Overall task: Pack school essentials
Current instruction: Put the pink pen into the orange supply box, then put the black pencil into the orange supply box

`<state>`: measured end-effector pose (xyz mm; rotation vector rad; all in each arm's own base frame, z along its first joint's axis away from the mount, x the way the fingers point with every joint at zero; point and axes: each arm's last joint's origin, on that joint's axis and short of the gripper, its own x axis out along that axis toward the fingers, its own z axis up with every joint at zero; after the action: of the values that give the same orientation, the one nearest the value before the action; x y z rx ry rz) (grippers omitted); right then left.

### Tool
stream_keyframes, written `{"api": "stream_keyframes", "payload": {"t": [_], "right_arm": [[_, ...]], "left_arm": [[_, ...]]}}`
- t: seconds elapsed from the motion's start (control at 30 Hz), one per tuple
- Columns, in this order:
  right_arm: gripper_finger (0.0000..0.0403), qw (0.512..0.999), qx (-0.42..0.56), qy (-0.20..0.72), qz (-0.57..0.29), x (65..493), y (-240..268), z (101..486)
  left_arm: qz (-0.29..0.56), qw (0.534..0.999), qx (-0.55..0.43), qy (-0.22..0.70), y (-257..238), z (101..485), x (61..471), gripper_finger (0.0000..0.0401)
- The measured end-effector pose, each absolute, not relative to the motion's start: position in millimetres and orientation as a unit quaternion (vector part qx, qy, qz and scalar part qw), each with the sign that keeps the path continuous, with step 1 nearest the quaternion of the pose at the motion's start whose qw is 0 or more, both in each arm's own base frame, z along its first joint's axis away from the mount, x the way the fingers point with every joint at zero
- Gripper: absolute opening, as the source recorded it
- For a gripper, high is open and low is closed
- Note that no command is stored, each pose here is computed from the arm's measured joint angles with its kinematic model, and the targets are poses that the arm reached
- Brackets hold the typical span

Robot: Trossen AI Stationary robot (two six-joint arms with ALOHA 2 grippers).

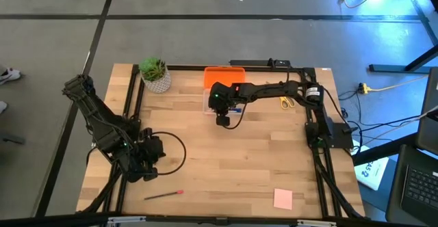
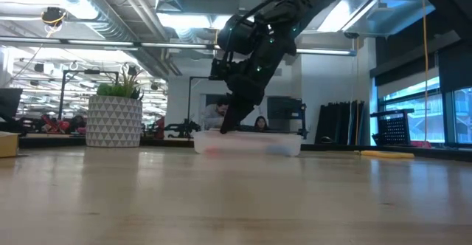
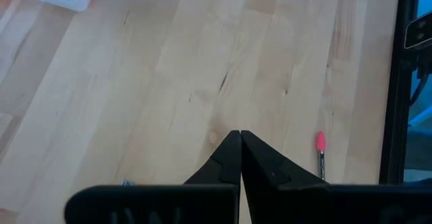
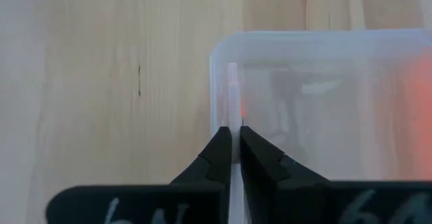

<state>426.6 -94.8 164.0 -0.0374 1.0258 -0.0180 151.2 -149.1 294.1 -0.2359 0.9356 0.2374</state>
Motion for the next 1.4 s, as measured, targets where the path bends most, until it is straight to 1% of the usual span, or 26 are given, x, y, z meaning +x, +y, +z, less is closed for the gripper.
{"api": "stream_keyframes", "payload": {"t": [0.57, 0.67, 0.9, 1.0, 1.1, 1.27, 1.4], "right_arm": [[0.0030, 0.868, -0.018, 0.496, -0.009, 426, -95, 162], [0.0045, 0.868, -0.018, 0.496, -0.009, 426, -95, 161], [0.0100, 0.868, -0.018, 0.496, -0.009, 426, -95, 162], [0.0111, 0.868, -0.019, 0.497, -0.009, 426, -95, 162], [0.0113, 0.866, -0.018, 0.500, -0.008, 428, -95, 169], [0.0114, 0.864, -0.020, 0.502, -0.006, 434, -96, 191], [0.0114, 0.861, -0.045, 0.507, 0.013, 438, -92, 214]], "left_arm": [[0.113, 0.879, -0.114, 0.450, -149, 294, 151, 0.0000], [0.113, 0.879, -0.114, 0.450, -149, 294, 151, 0.0000], [0.112, 0.878, -0.114, 0.451, -149, 294, 151, 0.0000], [0.112, 0.878, -0.114, 0.450, -149, 294, 151, 0.0000], [0.112, 0.878, -0.115, 0.452, -149, 294, 151, 0.0000], [0.098, 0.868, -0.123, 0.470, -150, 293, 150, 0.0000], [0.092, 0.867, -0.123, 0.475, -152, 293, 149, 0.0000]]}}
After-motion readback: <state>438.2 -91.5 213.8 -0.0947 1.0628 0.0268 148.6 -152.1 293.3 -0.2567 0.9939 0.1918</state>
